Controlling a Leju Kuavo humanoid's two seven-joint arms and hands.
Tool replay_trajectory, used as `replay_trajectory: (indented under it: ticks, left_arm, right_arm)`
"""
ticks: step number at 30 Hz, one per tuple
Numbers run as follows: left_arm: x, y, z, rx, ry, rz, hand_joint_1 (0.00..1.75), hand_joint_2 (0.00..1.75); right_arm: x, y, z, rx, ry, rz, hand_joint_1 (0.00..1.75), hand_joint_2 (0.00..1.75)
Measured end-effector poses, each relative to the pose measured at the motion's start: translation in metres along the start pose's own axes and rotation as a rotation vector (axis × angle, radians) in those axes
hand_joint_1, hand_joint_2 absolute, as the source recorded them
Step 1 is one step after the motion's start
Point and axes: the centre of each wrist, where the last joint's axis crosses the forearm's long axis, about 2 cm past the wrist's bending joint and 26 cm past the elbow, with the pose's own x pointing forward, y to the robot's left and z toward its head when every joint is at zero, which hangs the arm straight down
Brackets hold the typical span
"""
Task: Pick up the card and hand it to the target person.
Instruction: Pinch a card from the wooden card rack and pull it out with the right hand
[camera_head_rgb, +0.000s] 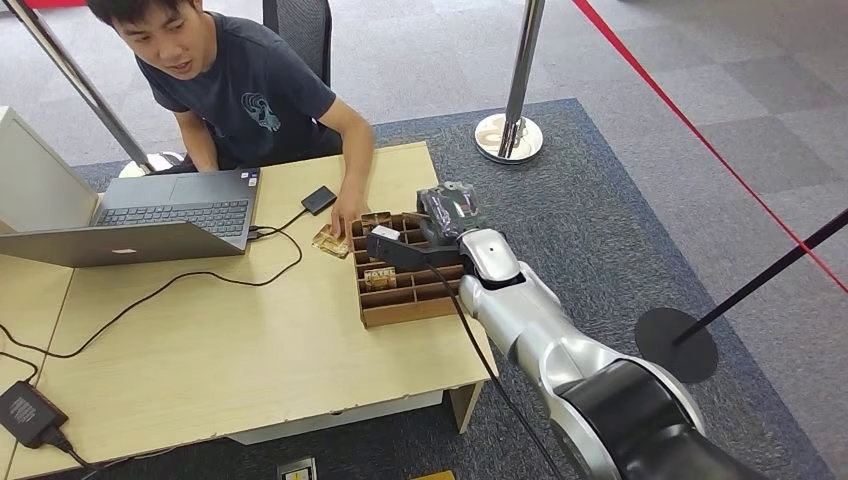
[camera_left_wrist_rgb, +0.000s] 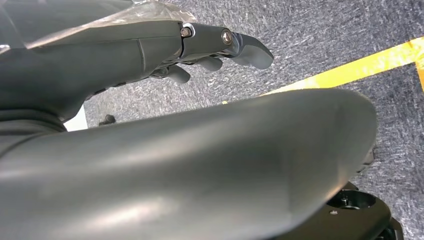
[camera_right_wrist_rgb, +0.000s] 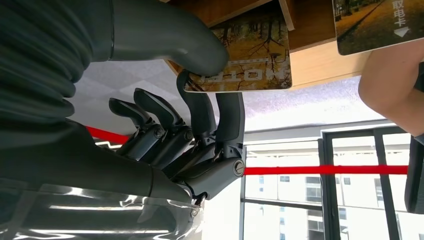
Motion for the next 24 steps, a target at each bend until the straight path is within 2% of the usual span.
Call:
replay_trajectory:
  ticks: [24]
  left_arm:
    - [-0.0007,0.0001,0.0001,0.000,-0.007,0.023,0.00,0.00]
  right_arm:
    - [0.0092,-0.0093,0.0007,-0.116,-0.067,0.025,1.75,1.75]
